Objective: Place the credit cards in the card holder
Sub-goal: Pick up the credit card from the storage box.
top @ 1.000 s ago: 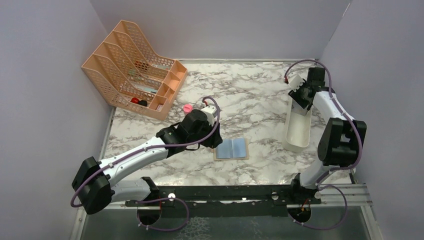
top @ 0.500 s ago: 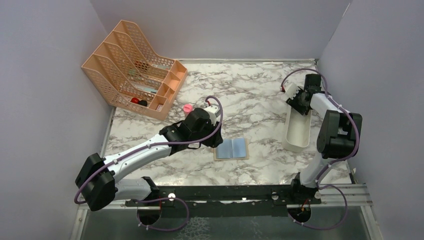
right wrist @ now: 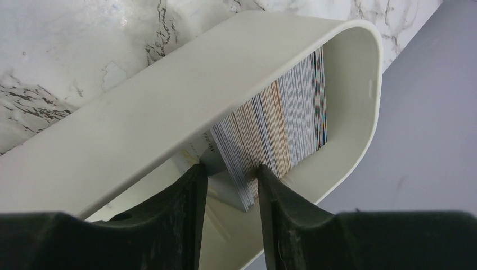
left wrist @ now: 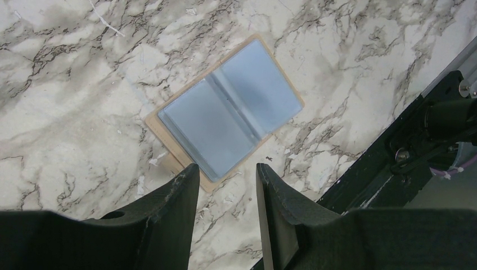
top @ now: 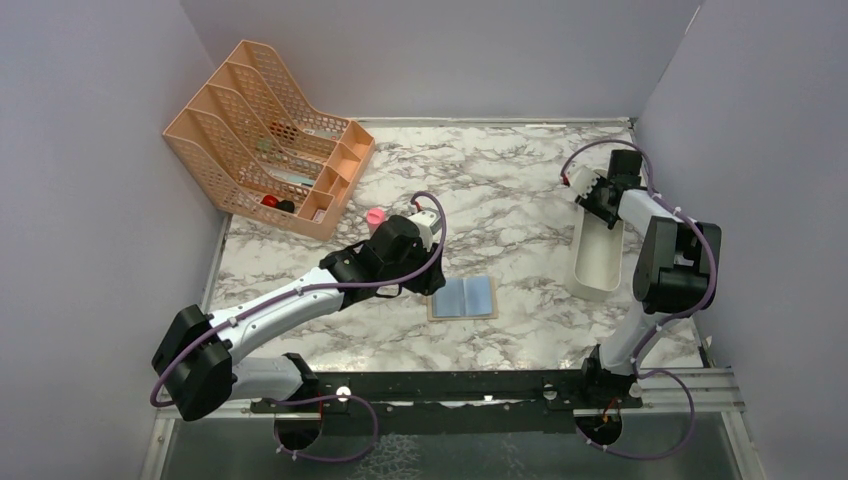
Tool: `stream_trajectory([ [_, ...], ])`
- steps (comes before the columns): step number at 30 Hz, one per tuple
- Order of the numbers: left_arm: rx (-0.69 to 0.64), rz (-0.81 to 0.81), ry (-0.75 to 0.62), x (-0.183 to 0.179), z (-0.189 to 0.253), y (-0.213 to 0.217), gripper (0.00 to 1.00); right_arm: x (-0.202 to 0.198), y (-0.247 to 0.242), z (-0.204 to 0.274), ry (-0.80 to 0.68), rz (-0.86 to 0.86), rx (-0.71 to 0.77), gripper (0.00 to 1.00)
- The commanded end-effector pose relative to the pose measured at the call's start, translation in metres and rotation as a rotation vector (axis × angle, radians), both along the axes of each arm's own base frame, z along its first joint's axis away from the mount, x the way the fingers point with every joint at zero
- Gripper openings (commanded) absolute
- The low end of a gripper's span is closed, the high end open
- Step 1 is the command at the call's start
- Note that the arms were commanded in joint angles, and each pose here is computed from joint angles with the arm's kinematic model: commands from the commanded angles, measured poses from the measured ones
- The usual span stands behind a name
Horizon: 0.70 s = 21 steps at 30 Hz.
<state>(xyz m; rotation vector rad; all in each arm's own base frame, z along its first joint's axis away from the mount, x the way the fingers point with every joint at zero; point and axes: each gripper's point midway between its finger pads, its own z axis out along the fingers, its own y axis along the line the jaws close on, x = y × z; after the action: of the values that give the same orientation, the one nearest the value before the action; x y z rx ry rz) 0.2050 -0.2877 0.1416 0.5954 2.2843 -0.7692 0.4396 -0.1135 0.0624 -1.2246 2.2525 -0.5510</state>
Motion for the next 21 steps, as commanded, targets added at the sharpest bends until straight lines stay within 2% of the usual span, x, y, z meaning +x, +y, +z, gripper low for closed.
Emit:
stream_trajectory([
  [1,-0.025,-0.013,-0.009,0.003,0.010,-0.006,0.45,0.007,-0.009,-0.004,-0.004,-0.001,-0.039,0.39],
  [4,-0.025,-0.008,-0.011,0.003,0.010,-0.005,0.45,0.009,-0.008,0.000,-0.016,-0.004,-0.031,0.32],
  [7,-0.028,-0.006,-0.014,0.004,0.010,-0.005,0.45,0.013,-0.010,0.007,-0.031,-0.010,-0.032,0.20],
  [15,-0.031,-0.007,-0.005,0.003,0.008,-0.006,0.45,0.016,-0.012,0.023,-0.062,-0.027,-0.040,0.19],
  [21,-0.037,-0.012,-0.003,0.002,0.008,-0.006,0.45,0.014,-0.010,0.032,-0.051,-0.037,-0.021,0.11],
])
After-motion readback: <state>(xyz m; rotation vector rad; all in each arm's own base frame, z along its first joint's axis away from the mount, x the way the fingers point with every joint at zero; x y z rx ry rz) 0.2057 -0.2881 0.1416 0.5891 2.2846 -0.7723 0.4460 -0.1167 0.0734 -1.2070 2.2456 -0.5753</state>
